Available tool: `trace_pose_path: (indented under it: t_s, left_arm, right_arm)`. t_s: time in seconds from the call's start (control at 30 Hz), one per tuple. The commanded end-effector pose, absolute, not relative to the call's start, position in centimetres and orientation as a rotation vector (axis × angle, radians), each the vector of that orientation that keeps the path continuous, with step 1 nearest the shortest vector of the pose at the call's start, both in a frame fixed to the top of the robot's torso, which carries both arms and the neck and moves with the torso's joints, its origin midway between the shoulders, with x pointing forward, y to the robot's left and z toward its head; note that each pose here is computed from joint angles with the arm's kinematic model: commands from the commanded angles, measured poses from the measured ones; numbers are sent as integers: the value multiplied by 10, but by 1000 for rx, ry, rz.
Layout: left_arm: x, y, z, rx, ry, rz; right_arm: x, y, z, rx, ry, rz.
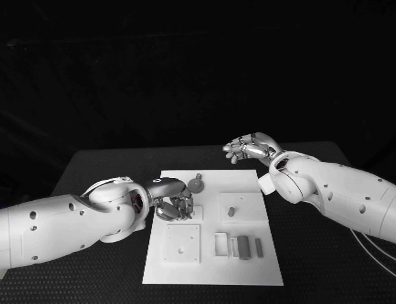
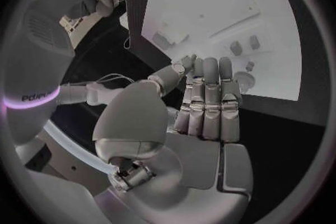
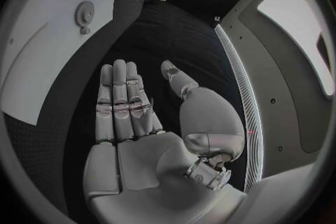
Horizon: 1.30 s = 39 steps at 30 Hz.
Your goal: Assemble the parts on the task board
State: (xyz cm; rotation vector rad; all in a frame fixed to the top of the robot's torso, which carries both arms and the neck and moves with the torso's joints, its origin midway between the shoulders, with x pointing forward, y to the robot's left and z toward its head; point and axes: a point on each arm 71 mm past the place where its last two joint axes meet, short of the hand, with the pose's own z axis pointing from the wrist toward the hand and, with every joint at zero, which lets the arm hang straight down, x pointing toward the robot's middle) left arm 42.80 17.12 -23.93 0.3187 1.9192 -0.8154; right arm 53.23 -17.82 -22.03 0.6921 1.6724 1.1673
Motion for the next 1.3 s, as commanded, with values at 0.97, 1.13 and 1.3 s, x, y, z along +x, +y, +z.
trace_pose_path:
  t_s: [0.97, 1.13, 1.3]
  left_arm:
    - [403, 141, -266, 792, 1705, -694]
    - [405, 142, -269, 802, 1731, -684]
    - [406, 142, -273, 821, 1775, -684]
  right_arm:
    - [539, -185, -219, 676, 1641, 1167]
    - [539, -183, -219, 674, 1643, 1171]
    - [538, -183, -219, 674, 1643, 1172]
